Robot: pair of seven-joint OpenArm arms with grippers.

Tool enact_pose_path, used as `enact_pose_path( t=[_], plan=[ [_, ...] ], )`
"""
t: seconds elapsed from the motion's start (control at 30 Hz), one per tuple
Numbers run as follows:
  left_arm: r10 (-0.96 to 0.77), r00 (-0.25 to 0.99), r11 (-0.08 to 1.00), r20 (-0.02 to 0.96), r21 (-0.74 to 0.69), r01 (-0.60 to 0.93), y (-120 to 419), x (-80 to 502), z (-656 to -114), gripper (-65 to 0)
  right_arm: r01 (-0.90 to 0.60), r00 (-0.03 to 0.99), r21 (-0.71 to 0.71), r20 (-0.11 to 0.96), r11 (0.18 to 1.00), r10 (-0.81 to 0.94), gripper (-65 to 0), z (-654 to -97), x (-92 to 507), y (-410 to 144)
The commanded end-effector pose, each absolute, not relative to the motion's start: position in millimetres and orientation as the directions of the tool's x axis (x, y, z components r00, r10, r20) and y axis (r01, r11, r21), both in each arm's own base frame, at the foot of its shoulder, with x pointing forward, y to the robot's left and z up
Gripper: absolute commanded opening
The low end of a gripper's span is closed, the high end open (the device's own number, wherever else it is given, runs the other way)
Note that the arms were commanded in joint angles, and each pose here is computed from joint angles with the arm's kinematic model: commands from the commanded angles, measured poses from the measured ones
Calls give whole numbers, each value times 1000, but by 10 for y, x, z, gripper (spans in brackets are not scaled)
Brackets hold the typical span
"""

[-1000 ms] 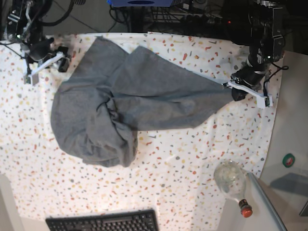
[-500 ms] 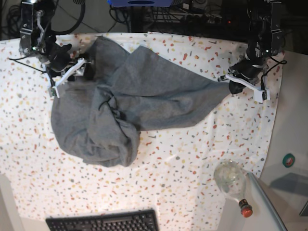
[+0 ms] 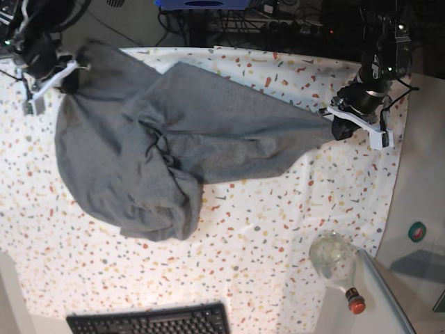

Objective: Layout the t-shirt on the table in an organized manner, then fold the t-shirt properly
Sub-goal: 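Stretch the shirt between both grippers, pulling them apart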

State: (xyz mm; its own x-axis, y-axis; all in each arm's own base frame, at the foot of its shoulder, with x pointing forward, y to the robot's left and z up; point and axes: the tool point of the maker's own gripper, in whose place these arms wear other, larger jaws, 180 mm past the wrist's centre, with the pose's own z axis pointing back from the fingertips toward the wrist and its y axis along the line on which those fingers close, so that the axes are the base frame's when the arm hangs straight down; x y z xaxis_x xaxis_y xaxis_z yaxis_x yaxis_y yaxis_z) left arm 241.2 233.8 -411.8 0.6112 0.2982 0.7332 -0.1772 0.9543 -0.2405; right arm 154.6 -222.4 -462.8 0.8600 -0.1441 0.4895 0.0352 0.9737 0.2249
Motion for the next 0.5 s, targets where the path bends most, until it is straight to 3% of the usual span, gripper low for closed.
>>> enact_pose_path(
  t=[0.0, 0.47],
  plan=[
    [281, 569, 960, 773, -232, -158, 2377, 2521, -3953, -650, 17, 830, 211, 542, 977, -131, -650, -4441, 1670, -2287],
    [287, 575, 958, 766, -229, -174, 2423, 2496, -3984, -650, 106, 838, 69, 531, 992, -126, -650, -4176, 1560, -2945]
  ],
)
